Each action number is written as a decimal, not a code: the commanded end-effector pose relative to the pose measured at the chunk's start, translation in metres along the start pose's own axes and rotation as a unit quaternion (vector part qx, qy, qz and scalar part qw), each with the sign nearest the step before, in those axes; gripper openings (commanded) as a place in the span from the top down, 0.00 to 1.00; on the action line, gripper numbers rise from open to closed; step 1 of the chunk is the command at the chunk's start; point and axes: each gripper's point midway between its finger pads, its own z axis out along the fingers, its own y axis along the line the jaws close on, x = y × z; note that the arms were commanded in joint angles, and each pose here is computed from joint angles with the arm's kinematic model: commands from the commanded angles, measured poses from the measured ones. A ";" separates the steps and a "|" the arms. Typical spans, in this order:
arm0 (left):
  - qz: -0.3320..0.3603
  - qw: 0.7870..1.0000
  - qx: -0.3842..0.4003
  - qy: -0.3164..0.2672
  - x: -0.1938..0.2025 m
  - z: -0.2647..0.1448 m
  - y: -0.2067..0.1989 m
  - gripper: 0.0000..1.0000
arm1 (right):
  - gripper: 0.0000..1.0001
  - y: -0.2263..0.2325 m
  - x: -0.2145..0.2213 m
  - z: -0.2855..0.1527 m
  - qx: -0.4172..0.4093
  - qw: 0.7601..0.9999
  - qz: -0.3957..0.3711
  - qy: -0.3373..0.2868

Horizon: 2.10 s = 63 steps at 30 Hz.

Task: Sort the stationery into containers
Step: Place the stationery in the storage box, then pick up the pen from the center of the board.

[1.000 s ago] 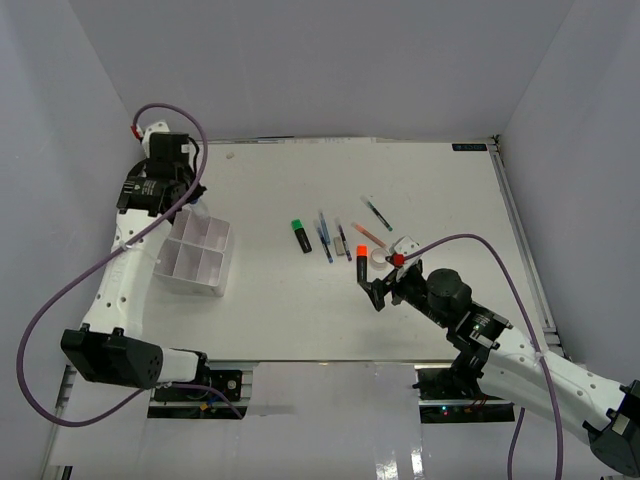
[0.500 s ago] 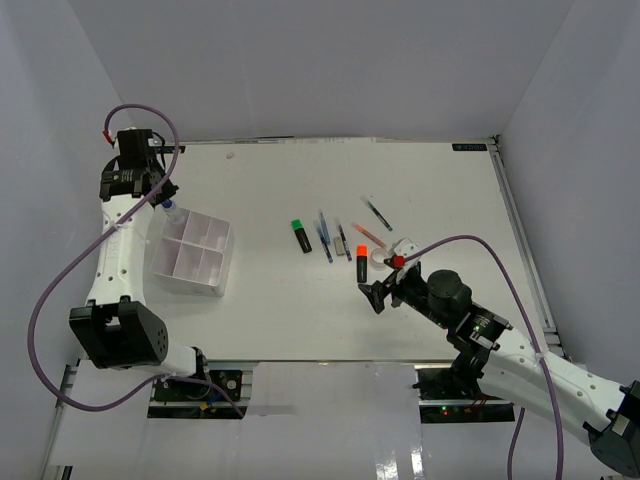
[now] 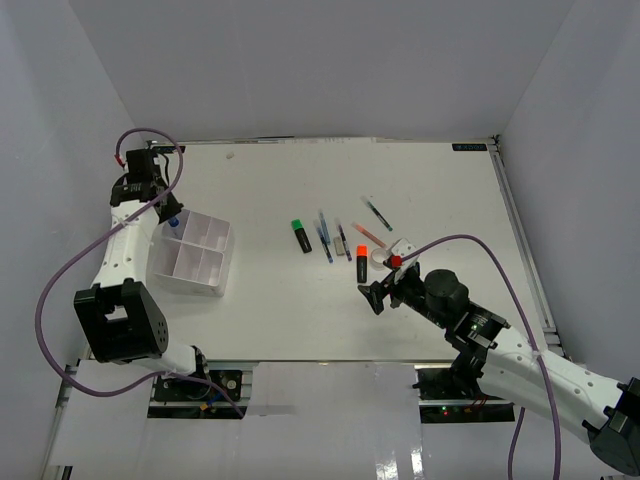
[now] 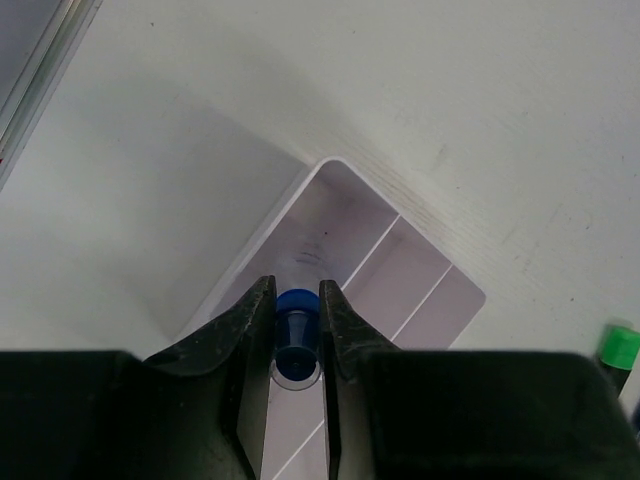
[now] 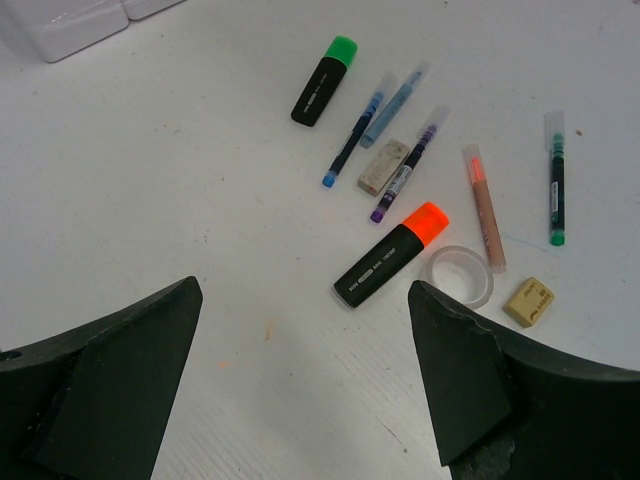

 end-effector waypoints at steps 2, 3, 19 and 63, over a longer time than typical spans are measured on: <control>-0.007 0.999 0.021 -0.035 -0.016 0.002 -0.006 0.66 | 0.10 -0.004 -0.004 0.001 0.010 1.000 0.004 -0.011; -0.006 0.999 0.020 -0.033 -0.015 0.003 -0.005 0.64 | 0.10 -0.004 -0.004 0.001 0.012 1.000 0.004 -0.011; 0.003 0.994 0.085 -0.063 -0.030 -0.046 -0.015 0.16 | 0.04 -0.047 -0.020 0.009 0.110 0.992 0.046 0.037; 0.066 0.926 0.373 -0.018 0.079 -0.161 -0.077 0.02 | 0.69 -0.201 0.119 0.147 0.097 0.942 0.081 0.311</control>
